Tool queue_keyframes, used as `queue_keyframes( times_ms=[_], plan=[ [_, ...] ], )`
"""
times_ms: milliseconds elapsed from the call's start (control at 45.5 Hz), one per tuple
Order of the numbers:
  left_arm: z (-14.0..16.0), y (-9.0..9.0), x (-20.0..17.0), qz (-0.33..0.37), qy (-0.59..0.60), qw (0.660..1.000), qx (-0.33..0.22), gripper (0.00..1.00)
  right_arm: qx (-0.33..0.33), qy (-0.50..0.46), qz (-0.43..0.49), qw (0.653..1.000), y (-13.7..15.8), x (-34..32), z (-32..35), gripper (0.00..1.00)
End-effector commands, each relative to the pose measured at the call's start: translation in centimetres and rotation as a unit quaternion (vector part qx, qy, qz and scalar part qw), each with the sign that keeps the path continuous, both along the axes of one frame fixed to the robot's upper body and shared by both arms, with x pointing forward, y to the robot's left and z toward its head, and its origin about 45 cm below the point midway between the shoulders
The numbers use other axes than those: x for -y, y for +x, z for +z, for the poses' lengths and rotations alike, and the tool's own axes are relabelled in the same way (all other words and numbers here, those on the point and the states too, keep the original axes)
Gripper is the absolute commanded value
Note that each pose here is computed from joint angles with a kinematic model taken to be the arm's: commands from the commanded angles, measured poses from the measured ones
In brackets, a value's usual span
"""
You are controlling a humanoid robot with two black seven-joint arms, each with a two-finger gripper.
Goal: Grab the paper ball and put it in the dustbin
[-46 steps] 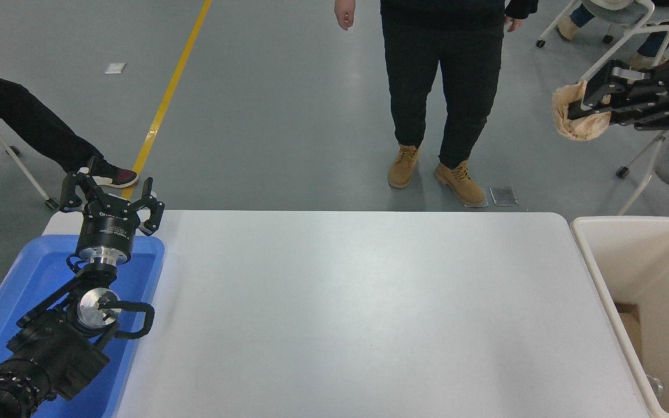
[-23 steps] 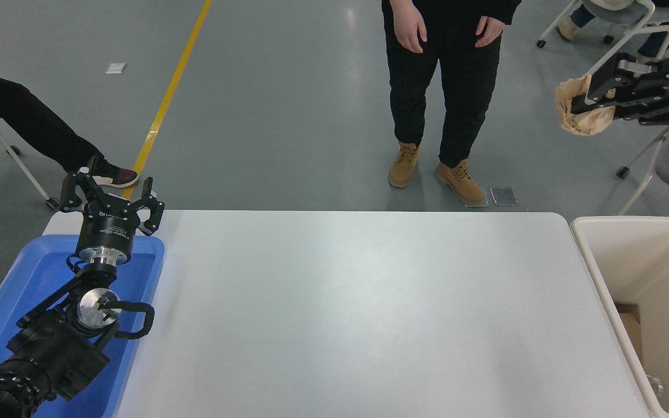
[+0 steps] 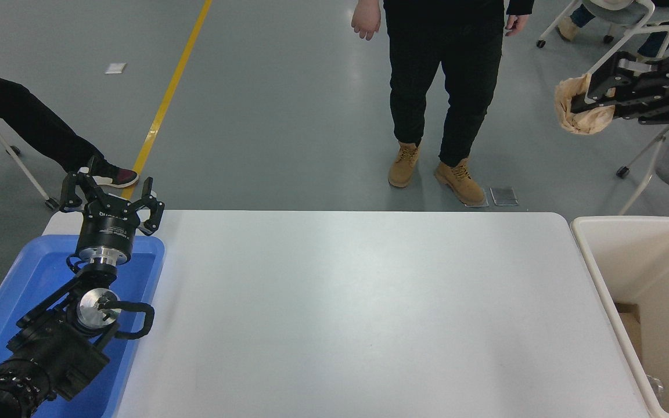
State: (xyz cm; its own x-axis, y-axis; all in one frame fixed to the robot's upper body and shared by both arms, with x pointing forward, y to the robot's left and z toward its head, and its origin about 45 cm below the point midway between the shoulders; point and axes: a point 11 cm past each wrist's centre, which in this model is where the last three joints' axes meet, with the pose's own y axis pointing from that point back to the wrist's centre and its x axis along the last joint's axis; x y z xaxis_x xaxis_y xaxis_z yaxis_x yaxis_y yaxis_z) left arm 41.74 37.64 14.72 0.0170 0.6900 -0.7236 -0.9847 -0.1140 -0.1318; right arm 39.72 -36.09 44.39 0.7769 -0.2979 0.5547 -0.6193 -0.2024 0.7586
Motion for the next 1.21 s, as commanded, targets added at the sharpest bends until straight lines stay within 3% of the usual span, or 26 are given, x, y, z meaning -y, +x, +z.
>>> queue_keyframes(
  times_ms=[0,286,462,571,901,1187],
  plan=[
    [0.0,0.0,0.0,0.0,0.0,1.0,0.0,0.99,0.026,-0.023,-0.068,0.997,1.7,4.7,-0.9,0.0],
    [0.0,0.0,0.0,0.001,0.0,1.0,0.0,0.99,0.107,-0.062,-0.253,0.96,3.6,17.2,-4.6,0.0],
    [0.0,0.0,0.0,0.001,0.0,1.0,0.0,0.99,0.15,-0.085,-0.346,0.922,2.4,22.8,-8.4,0.0],
    [0.0,0.0,0.0,0.0,0.0,1.0,0.001,0.99,0.168,-0.085,-0.415,0.89,0.1,26.1,-11.7,0.0],
    [0.0,0.0,0.0,0.0,0.0,1.0,0.001,0.99,0.178,-0.097,-0.508,0.837,-4.4,28.1,-21.3,0.0],
    [0.0,0.0,0.0,0.001,0.0,1.0,0.0,0.99,0.155,-0.095,-0.567,0.803,-9.1,25.0,-31.7,0.0]
  ],
)
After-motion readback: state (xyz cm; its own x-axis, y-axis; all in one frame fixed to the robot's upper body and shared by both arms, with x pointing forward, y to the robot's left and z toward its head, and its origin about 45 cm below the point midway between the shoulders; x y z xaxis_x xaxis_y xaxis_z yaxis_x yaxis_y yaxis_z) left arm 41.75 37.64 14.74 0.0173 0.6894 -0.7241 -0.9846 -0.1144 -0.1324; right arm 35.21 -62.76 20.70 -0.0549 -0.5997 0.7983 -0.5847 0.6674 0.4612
